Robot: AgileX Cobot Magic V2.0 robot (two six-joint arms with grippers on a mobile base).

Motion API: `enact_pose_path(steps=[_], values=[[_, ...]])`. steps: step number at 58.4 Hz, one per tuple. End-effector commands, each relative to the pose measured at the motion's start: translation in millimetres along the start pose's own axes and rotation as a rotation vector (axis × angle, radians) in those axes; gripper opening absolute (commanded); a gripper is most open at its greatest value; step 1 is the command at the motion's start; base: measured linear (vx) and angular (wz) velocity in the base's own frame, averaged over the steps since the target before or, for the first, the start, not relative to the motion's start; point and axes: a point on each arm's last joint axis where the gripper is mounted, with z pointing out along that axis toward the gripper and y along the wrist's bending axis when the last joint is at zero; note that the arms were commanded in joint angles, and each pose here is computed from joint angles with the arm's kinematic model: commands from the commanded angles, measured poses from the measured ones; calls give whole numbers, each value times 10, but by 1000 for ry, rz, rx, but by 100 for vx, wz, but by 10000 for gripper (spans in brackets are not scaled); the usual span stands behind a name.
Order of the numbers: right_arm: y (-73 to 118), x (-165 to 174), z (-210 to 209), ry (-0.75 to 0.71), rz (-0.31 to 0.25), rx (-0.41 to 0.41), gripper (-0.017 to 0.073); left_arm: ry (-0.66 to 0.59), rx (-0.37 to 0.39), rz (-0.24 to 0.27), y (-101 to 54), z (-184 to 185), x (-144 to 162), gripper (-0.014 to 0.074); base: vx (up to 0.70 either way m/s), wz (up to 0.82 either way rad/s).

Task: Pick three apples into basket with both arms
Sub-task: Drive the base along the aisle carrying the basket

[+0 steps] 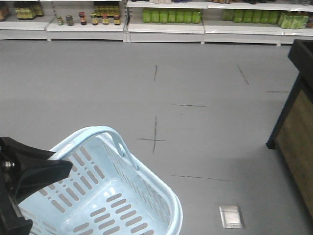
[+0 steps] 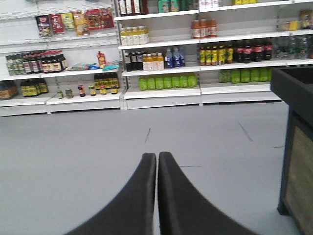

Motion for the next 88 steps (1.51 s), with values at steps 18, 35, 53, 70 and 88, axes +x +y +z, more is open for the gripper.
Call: enact_pose_path(steps=[18, 35, 53, 70, 88], values=[[12, -31, -5, -70, -15, -13, -6, -128, -2, -18, -25, -100, -151, -6, 14, 41], [12, -31, -5, -70, -15, -13, -6, -128, -2, -18, -25, -100, -151, -6, 12, 25], [12, -31, -5, -70, -15, -13, -6, -128, -2, -18, -25, -100, -151, -6, 13, 13], [12, -31, -5, -70, -15, -13, -6, -128, -2, -18, -25, -100, -151, -6, 17, -6], [12, -31, -5, -70, -15, -13, -6, -128, -2, -18, -25, -100, -151, -6, 22, -9]])
